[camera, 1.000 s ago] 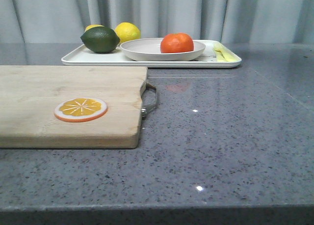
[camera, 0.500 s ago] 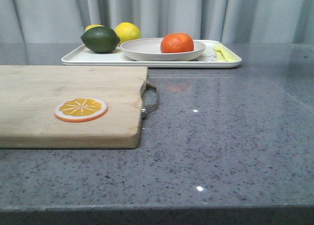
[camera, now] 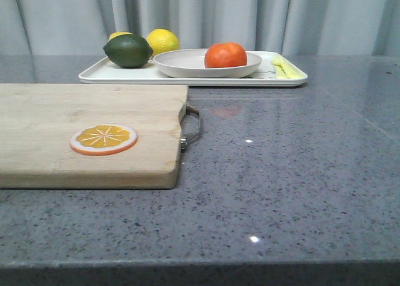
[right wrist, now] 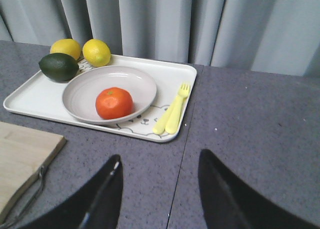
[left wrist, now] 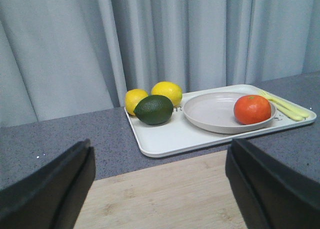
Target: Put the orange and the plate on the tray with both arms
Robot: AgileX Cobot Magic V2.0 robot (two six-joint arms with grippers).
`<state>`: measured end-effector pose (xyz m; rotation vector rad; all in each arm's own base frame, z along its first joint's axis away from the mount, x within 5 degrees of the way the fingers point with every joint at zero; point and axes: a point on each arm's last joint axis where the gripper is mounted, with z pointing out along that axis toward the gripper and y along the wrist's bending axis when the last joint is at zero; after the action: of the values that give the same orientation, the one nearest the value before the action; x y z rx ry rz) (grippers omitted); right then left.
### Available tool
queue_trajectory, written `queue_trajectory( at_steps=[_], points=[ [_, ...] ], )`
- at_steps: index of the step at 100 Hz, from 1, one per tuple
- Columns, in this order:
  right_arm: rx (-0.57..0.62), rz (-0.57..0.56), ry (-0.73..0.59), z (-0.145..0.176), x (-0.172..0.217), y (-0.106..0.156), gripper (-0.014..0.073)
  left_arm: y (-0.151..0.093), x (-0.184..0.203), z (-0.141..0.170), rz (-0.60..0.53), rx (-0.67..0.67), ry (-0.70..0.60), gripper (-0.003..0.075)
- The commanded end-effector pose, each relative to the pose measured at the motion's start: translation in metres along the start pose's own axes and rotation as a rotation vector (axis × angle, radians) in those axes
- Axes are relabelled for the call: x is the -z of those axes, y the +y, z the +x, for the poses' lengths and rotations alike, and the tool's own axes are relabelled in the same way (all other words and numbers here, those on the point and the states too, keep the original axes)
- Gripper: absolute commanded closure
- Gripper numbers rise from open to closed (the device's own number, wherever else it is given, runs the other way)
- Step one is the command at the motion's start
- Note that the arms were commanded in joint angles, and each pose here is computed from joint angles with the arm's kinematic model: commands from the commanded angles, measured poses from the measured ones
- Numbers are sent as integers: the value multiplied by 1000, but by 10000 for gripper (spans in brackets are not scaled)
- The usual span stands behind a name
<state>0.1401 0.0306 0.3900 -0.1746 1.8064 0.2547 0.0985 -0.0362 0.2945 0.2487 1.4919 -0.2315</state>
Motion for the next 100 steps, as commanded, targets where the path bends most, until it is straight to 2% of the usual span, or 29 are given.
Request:
queue_trajectory(
  at_steps=[1,25,44,51,62,89,92,100],
  points=[
    [3,43,-140,12,15,-3,225,4,4,-15,-33,5,-69,209],
    [4,60,-188,78,43,-3,225,9,19,-14,-39,-38,-126,209],
    [8,59,-221,96,54,-2,239,10,22,-10,-40,-35,-132,224],
    [8,57,-218,96,54,-2,260,10,22,-10,-40,-35,-132,276],
    [8,58,-219,96,54,-2,326,10,22,-10,-40,-35,-132,409],
    [7,57,-218,96,54,-2,644,10,22,-10,-40,-35,-132,741],
    [7,57,-218,96,54,-2,671,10,22,-10,-40,-35,-132,738],
    [7,57,-218,96,54,-2,662,10,22,-10,-40,-35,-132,739]
  ],
)
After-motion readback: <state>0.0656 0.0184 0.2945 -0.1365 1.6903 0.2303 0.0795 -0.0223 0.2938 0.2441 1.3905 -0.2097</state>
